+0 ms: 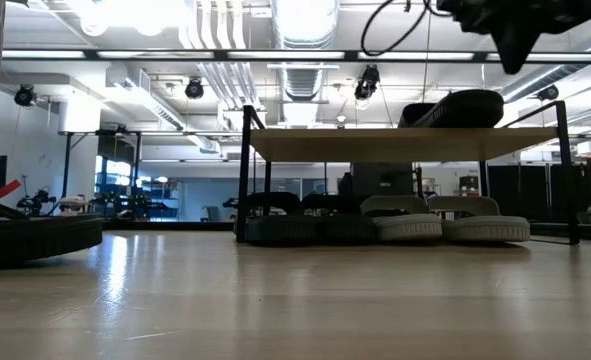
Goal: Pick and place slides into the shelf
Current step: Put the black slipper on the shelf
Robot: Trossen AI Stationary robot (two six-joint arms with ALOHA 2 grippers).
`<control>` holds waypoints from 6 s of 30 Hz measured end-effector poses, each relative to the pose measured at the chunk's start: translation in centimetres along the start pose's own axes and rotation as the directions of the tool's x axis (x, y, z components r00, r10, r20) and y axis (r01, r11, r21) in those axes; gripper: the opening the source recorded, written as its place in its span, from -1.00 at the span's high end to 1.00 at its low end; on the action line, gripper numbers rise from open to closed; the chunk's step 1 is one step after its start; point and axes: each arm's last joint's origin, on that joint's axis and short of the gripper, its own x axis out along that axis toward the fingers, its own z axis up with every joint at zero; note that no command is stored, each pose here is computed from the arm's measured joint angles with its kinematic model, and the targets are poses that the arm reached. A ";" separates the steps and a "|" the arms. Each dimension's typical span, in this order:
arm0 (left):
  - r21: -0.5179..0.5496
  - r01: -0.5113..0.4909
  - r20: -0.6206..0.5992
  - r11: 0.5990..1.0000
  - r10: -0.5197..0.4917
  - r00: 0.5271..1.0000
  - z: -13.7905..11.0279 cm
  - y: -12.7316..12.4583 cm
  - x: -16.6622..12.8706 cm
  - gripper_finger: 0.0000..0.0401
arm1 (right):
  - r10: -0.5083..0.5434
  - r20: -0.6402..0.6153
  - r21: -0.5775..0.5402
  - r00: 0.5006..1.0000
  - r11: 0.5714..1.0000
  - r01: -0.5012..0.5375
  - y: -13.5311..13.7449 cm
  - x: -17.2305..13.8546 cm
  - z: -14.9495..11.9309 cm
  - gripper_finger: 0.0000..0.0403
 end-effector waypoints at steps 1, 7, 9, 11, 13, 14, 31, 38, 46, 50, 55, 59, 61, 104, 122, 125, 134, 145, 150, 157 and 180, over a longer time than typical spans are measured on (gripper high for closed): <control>0.000 0.000 0.000 1.000 0.000 1.000 0.0 0.0 0.0 0.75 | -0.004 -0.004 -0.003 1.000 1.000 0.004 0.4 0.1 -0.7 0.96; 0.002 0.000 0.000 1.000 0.000 1.000 0.0 0.0 0.0 0.75 | -0.016 -0.028 -0.016 0.999 1.000 0.016 2.5 1.4 -3.1 0.96; 0.003 0.000 0.000 1.000 0.000 1.000 0.0 0.0 0.0 0.75 | -0.004 -0.033 -0.020 0.999 1.000 0.003 3.2 1.9 -3.3 0.96; 0.003 0.000 -0.001 1.000 0.000 1.000 0.0 0.0 0.0 0.75 | -0.010 -0.032 -0.032 0.999 0.999 0.009 3.8 2.4 -3.4 0.96; 0.003 0.000 -0.001 1.000 0.000 1.000 0.0 0.0 0.0 0.75 | -0.027 -0.030 -0.044 0.999 0.999 0.026 4.2 2.9 -3.4 0.96; 0.004 -0.001 -0.001 1.000 0.001 1.000 0.0 0.0 0.0 0.75 | -0.037 -0.026 -0.048 0.999 0.998 0.035 4.5 3.1 -3.4 0.96; 0.011 -0.002 -0.005 1.000 0.002 1.000 -0.1 0.0 0.0 0.75 | -0.043 0.126 -0.050 0.991 0.997 0.050 5.6 3.9 -2.4 0.96; 0.011 -0.002 -0.007 1.000 0.002 1.000 -0.1 0.0 0.0 0.75 | -0.014 0.097 -0.082 0.995 0.996 0.022 5.6 3.4 -3.1 0.96; -0.002 0.164 -0.053 0.986 -0.164 0.985 0.0 -0.3 0.0 0.75 | -0.002 0.154 -0.078 0.988 0.997 0.015 4.7 0.5 -6.0 0.96; -0.115 0.152 -0.073 0.982 -0.161 0.984 0.8 0.4 0.7 0.75 | 0.008 0.156 -0.066 0.988 0.998 0.003 4.2 -0.2 -7.1 0.96; -0.225 0.000 -0.220 0.974 -0.051 0.974 2.1 2.7 1.2 0.82 | 0.025 0.152 -0.043 0.988 0.999 -0.018 4.0 -0.4 -8.1 0.96; -0.266 0.060 -0.384 0.962 -0.163 0.909 2.6 3.0 1.1 0.98 | 0.193 0.097 -0.062 0.976 0.980 -0.188 5.6 -0.2 -9.3 0.96; -0.286 0.091 -0.459 0.954 -0.219 0.861 2.3 2.9 0.9 0.99 | 0.320 0.064 -0.088 0.945 0.945 -0.314 6.9 -0.1 -9.7 0.96; -0.311 0.935 -0.936 0.169 -0.222 -0.272 -9.1 -5.3 11.5 1.00 | 0.748 0.093 -0.352 0.657 0.643 -0.681 13.0 0.5 -9.7 0.17; -0.229 0.940 -0.973 0.252 -0.056 -0.222 -14.1 -3.9 11.6 0.51 | 0.746 0.089 -0.400 0.659 0.633 -0.663 13.0 0.6 -9.9 0.16; -0.242 0.941 -0.969 0.236 -0.101 -0.224 -13.3 -4.0 11.4 0.36 | 0.746 0.089 -0.415 0.660 0.630 -0.656 12.9 0.6 -9.9 0.16; -0.321 0.924 -0.941 0.209 -0.179 -0.287 -13.6 -4.3 11.0 0.29 | 0.708 0.090 -0.430 0.701 0.662 -0.614 12.6 1.0 -9.9 0.15; -0.338 0.922 -0.935 0.190 -0.182 -0.305 -15.0 -4.2 10.9 0.29 | 0.693 0.086 -0.438 0.716 0.672 -0.598 12.4 1.1 -10.0 0.15; -0.370 0.910 -0.922 0.189 -0.198 -0.333 -15.8 -3.9 10.5 0.29 | 0.689 0.087 -0.439 0.720 0.675 -0.593 12.3 1.2 -10.0 0.15; -0.384 0.904 -0.915 0.190 -0.209 -0.344 -16.3 -3.8 10.4 0.29 | 0.676 0.092 -0.442 0.731 0.686 -0.579 12.2 1.3 -10.0 0.15; -0.431 0.846 -0.902 0.314 -0.184 -0.391 -16.7 -3.0 9.6 0.99 | 0.672 0.096 -0.441 0.735 0.690 -0.573 12.2 1.3 -9.9 0.15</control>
